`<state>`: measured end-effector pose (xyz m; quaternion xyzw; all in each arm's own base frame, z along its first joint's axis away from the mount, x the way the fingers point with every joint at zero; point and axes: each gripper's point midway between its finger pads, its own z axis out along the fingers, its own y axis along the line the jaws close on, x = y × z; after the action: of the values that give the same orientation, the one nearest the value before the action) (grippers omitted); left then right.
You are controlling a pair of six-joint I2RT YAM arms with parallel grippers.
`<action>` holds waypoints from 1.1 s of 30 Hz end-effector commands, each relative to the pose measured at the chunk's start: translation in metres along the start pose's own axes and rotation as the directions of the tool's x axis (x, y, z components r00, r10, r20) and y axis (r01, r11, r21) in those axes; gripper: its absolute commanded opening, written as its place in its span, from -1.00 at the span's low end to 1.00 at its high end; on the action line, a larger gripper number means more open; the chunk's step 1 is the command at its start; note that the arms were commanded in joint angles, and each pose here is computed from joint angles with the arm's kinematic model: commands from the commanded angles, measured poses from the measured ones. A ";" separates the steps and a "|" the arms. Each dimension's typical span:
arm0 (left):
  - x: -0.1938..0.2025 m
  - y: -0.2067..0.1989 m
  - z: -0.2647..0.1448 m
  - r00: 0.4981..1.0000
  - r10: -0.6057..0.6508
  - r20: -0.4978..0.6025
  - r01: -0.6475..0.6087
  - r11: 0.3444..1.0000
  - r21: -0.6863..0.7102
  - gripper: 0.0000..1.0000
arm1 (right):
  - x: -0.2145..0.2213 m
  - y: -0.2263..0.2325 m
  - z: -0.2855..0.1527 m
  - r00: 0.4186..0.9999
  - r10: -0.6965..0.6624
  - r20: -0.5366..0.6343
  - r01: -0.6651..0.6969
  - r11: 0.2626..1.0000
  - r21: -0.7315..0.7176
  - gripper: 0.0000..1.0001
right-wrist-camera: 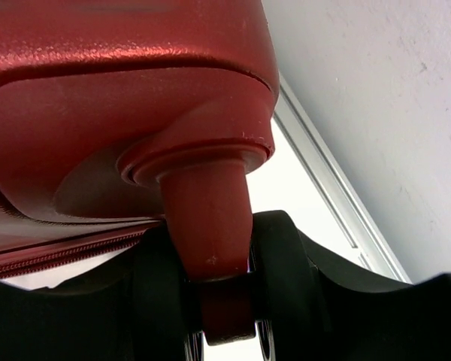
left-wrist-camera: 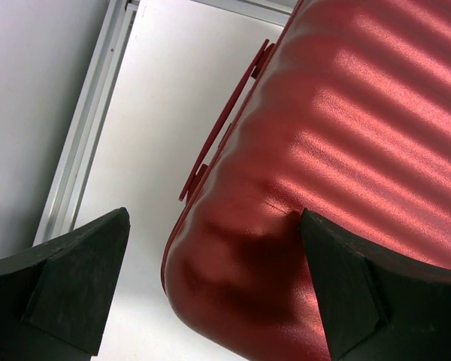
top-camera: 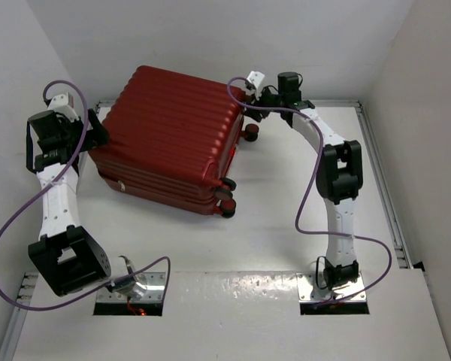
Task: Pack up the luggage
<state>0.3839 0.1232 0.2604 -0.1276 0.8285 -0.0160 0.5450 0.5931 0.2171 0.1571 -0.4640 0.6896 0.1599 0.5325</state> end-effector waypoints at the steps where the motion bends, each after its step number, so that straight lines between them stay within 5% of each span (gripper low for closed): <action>1: 0.012 0.006 -0.003 0.999 -0.003 -0.034 0.003 1.000 -0.021 0.98 | -0.144 -0.058 -0.027 0.911 -0.226 0.345 0.138 0.955 0.263 -1.00; 5: 0.003 0.008 -0.008 0.999 0.020 -0.028 -0.021 0.999 -0.040 0.98 | -0.116 -0.052 -0.005 0.936 -0.196 0.294 0.125 0.962 0.241 -1.00; 9: 0.001 0.014 -0.013 0.999 0.028 -0.029 -0.030 0.997 -0.066 0.98 | -0.089 -0.042 -0.012 0.953 -0.168 0.253 0.108 0.966 0.236 -0.10; 13: 0.005 0.016 -0.012 0.999 0.025 -0.037 -0.028 0.997 -0.076 0.98 | -0.083 -0.049 -0.034 0.963 -0.096 0.252 0.034 0.970 0.240 0.20; 16: 0.009 0.021 -0.008 0.998 0.015 -0.054 -0.020 0.996 -0.084 0.98 | -0.075 -0.069 -0.069 0.964 -0.040 0.262 -0.033 0.963 0.268 0.23; 20: 0.015 0.024 -0.003 0.997 0.005 -0.071 -0.011 0.997 -0.078 0.98 | -0.068 -0.089 -0.106 0.949 0.089 0.303 -0.170 0.952 0.254 0.23; 23: 0.013 0.021 -0.001 0.997 0.014 -0.072 -0.018 0.998 -0.056 0.98 | -0.049 -0.106 -0.114 0.912 0.290 0.289 -0.360 0.905 0.228 -0.07; 24: 0.013 0.021 -0.001 0.997 0.014 -0.072 -0.018 0.998 -0.056 0.98 | -0.020 -0.120 -0.112 0.844 0.445 0.301 -0.514 0.830 0.214 -0.19; 26: 0.011 0.019 0.000 0.997 0.027 -0.071 -0.029 0.999 -0.034 0.98 | -0.010 -0.134 -0.111 0.785 0.529 0.322 -0.605 0.767 0.213 -0.62; 29: 0.013 0.021 -0.004 0.995 0.045 -0.088 -0.046 0.999 -0.012 0.98 | 0.023 -0.145 -0.078 0.574 0.733 0.365 -0.808 0.579 0.109 -0.97; 33: 0.012 0.031 -0.023 0.989 0.129 -0.070 -0.129 0.992 0.001 0.98 | 0.044 -0.136 -0.041 0.468 0.800 0.375 -0.876 0.476 0.077 -1.00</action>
<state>0.3777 0.1370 0.2601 -0.1031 0.8377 -0.0133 0.5361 0.6729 0.0535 0.1878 -0.0283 0.7613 0.3085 0.5696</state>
